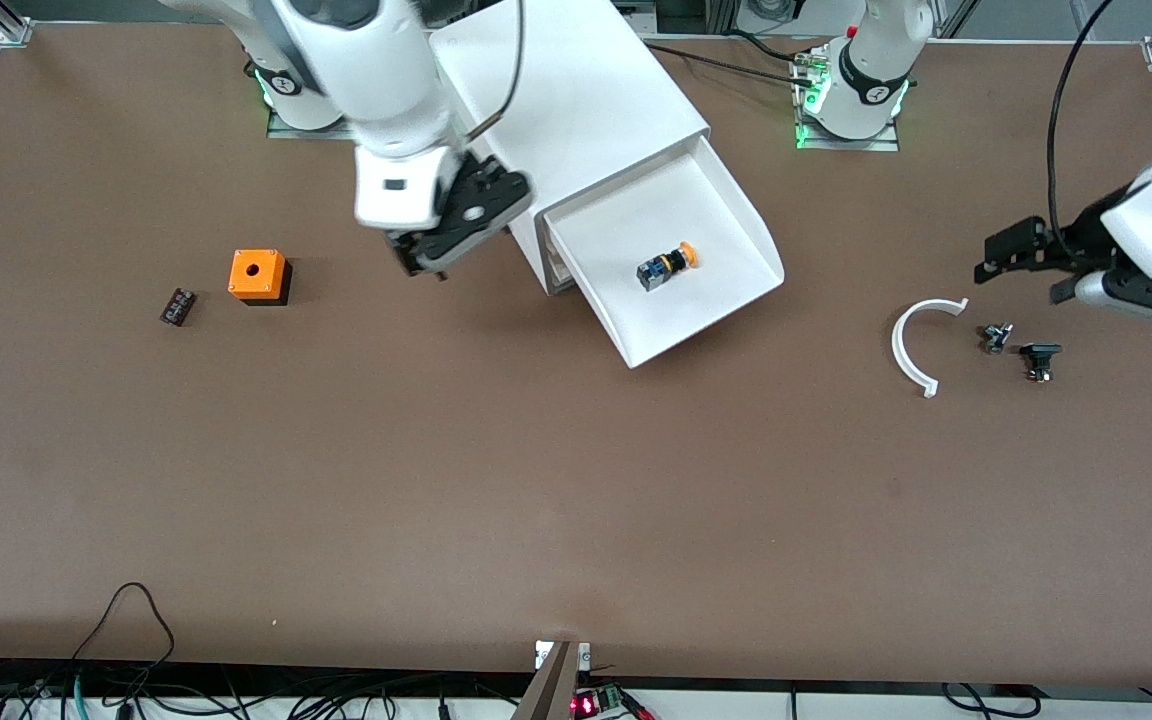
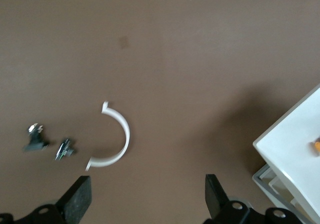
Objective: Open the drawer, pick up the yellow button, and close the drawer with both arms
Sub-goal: 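Reach the right gripper into the drawer while the left gripper withdraws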
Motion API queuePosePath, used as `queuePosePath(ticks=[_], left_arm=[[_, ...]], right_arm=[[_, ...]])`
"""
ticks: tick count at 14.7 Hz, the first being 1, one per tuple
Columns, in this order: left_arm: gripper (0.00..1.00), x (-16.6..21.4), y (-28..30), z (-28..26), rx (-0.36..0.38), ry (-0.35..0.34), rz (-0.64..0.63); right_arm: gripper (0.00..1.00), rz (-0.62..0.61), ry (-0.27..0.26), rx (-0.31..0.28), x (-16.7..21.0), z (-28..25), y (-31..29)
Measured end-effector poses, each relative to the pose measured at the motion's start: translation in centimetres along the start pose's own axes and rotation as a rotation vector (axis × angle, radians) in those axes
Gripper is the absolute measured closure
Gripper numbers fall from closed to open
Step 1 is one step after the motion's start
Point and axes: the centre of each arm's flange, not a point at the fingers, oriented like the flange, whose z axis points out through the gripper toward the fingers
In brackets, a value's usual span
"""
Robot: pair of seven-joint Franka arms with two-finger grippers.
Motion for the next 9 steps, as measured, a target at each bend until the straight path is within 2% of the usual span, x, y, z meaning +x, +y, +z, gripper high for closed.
queuePosePath(ticks=[2, 5, 9], left_arm=[[0.0, -0.9, 1.9, -1.7, 0.06, -0.04, -0.068], [0.0, -1.2, 1.7, -3.1, 0.075, -0.027, -0.127], [0.0, -0.5, 0.9, -2.6, 0.072, -0.015, -0.148]], right_arm=[[0.0, -0.09, 0.03, 0.018, 2.2, 0.9, -5.9], [0.0, -0.237, 0.056, 0.033, 4.3, 2.6, -12.2], [0.0, -0.503, 0.065, 0.026, 6.0, 4.9, -13.1]])
